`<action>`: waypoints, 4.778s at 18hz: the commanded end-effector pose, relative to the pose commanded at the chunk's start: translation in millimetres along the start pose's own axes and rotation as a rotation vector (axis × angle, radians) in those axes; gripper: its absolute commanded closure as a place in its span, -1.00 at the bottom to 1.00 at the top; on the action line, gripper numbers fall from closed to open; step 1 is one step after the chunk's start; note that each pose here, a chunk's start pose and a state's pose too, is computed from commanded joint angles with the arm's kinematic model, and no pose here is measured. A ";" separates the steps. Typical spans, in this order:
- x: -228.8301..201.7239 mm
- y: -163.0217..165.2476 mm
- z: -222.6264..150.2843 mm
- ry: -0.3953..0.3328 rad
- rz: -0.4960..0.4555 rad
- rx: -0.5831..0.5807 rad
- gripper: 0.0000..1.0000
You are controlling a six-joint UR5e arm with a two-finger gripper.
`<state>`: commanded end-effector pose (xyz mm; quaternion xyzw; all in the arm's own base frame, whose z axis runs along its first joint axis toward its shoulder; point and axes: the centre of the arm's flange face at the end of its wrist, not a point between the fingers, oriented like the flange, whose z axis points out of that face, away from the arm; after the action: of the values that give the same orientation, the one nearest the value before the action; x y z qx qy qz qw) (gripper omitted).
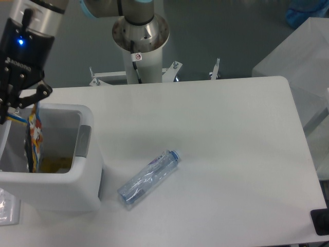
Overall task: Place the trash in the trash can
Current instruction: 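Lower the bag into the bin and open the gripper, then move the open gripper over to the clear water bottle, then lower the gripper and close it on the bottle's cap end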
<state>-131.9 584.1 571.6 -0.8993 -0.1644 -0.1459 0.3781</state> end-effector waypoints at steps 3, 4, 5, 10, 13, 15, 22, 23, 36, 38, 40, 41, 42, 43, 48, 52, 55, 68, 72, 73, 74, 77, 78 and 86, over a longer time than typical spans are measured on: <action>0.9 -2.8 -4.6 -0.009 0.048 0.009 -0.34; -0.8 -2.6 -6.2 -0.025 0.053 0.009 -0.48; -3.9 -0.8 -7.0 -0.060 0.057 0.007 -0.72; -29.6 -4.5 -20.7 -0.256 0.030 0.022 -1.00; -99.6 -15.5 -55.7 -0.305 -0.068 0.072 -1.00; -143.1 -20.5 -73.3 -0.291 -0.145 0.105 -1.00; -256.2 -15.5 -88.0 -0.372 -0.276 0.109 -1.00; -270.0 -13.6 -93.7 -0.386 -0.289 0.112 -1.00; -377.9 114.0 -21.9 -0.377 0.421 -0.405 -0.99; -385.0 130.6 -10.3 -0.373 0.413 -0.456 -1.00; -388.2 141.6 -4.4 -0.382 0.405 -0.498 -1.00; -389.1 144.9 -3.5 -0.387 0.402 -0.510 -1.00; -389.2 146.9 -1.6 -0.385 0.397 -0.516 -1.00; -389.6 148.9 1.0 -0.381 0.391 -0.519 -1.00; -396.5 170.9 21.1 -0.355 0.375 -0.568 -1.00; -396.1 178.0 33.6 -0.355 0.377 -0.608 -1.00; -390.8 184.6 45.4 -0.356 0.384 -0.643 -1.00; -371.2 211.4 98.1 -0.258 0.578 -0.793 -0.99; -374.7 220.8 111.8 -0.229 0.593 -0.817 -0.99; -370.0 222.2 118.4 -0.222 0.605 -0.827 -0.99; -367.4 222.4 121.0 -0.218 0.611 -0.828 -0.99; -367.2 225.4 123.3 -0.213 0.610 -0.833 -0.99; -367.2 226.1 125.0 -0.211 0.612 -0.834 -0.99; -366.7 230.7 128.6 -0.204 0.608 -0.842 -0.85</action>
<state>-351.8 457.5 197.7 -0.9900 0.1407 0.0052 -0.0085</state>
